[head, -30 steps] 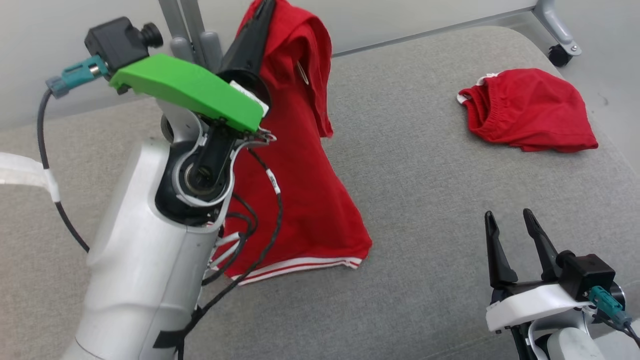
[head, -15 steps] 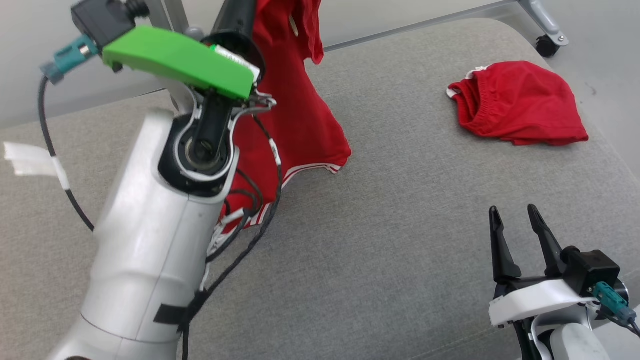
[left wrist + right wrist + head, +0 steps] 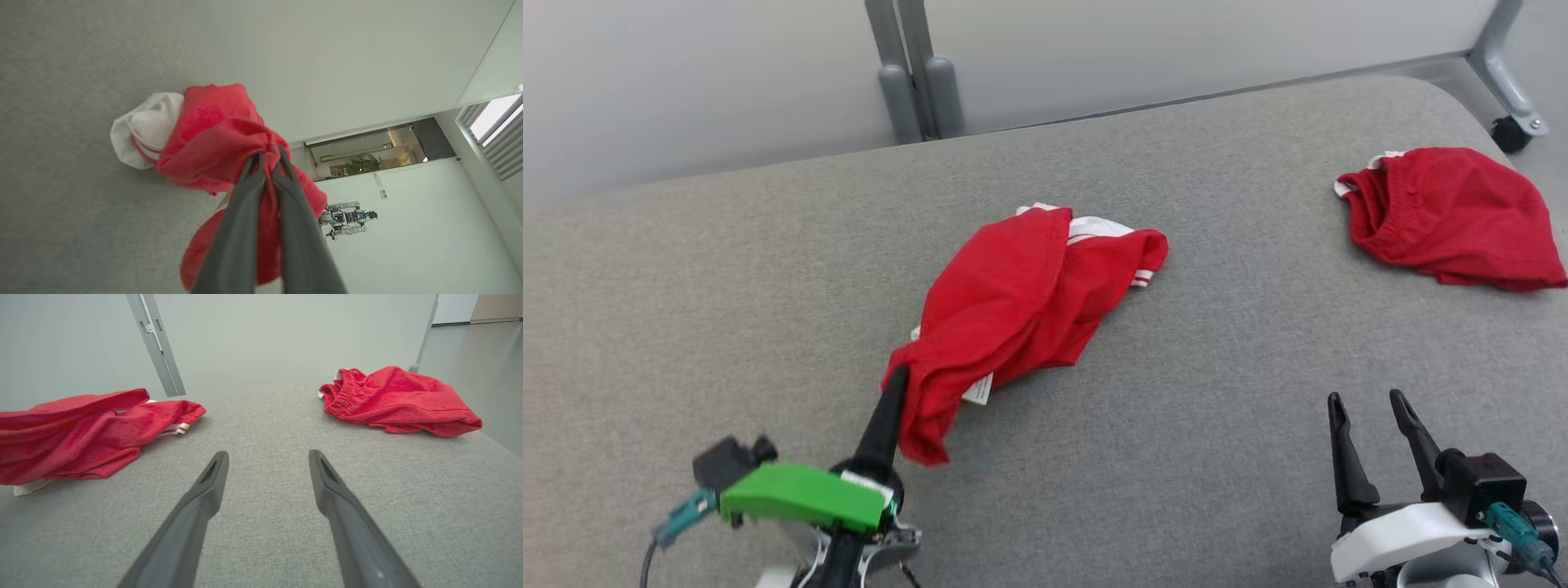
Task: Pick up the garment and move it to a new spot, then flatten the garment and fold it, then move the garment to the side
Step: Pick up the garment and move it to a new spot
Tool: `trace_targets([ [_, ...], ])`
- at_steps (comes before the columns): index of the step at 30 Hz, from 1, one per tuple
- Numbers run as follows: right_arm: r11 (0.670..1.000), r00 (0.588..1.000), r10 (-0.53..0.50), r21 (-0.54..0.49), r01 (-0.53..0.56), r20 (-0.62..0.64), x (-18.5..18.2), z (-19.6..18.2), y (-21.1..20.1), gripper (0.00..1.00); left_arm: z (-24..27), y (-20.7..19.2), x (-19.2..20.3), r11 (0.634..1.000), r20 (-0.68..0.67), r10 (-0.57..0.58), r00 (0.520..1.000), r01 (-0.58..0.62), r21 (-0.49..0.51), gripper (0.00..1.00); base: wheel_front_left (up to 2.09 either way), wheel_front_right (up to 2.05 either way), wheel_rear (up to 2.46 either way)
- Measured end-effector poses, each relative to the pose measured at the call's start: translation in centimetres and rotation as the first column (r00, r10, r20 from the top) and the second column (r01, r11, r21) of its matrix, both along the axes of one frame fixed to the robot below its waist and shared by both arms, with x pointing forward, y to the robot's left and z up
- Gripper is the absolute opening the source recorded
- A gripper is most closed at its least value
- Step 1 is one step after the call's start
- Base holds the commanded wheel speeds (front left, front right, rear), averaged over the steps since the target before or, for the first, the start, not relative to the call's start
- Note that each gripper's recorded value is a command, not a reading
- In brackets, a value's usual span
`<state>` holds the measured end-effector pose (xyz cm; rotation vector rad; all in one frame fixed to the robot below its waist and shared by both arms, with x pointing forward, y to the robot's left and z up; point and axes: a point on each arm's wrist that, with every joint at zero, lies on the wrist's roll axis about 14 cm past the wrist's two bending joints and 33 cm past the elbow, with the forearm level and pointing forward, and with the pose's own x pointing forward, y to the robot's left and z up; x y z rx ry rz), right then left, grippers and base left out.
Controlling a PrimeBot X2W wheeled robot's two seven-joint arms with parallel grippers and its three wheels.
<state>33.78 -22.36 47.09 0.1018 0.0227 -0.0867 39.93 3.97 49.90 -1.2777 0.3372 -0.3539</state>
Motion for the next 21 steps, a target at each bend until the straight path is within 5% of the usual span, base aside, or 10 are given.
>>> trace_targets([
  [6,0.997,0.997,0.073,-0.015,-0.073,-0.011,0.5,-0.4,2.1,1.00,-6.7,5.8,-4.1,0.972,-0.231,0.226,0.946,-0.234,-0.005,0.00,0.00,0.00,0.00],
  [12,0.987,0.988,0.155,-0.026,-0.156,-0.012,1.3,-0.4,4.6,1.00,-11.3,10.1,-7.2,0.907,-0.372,0.405,0.835,-0.419,0.047,0.00,0.00,0.00,0.00],
  [14,0.984,0.985,0.174,-0.027,-0.174,-0.008,1.4,-0.3,5.2,1.00,-12.1,11.2,-8.0,0.888,-0.378,0.449,0.810,-0.451,0.087,0.47,0.00,0.00,0.00],
  [15,0.983,0.983,0.183,-0.028,-0.183,-0.003,1.5,-0.1,5.5,1.00,-12.1,11.5,-8.2,0.884,-0.372,0.459,0.807,-0.458,0.096,1.00,0.00,0.00,0.00],
  [21,0.976,0.977,0.214,-0.033,-0.214,0.018,1.6,0.6,6.5,1.00,-11.6,12.4,-8.6,0.874,-0.254,0.472,0.844,-0.410,0.260,1.00,0.00,0.00,0.00],
])
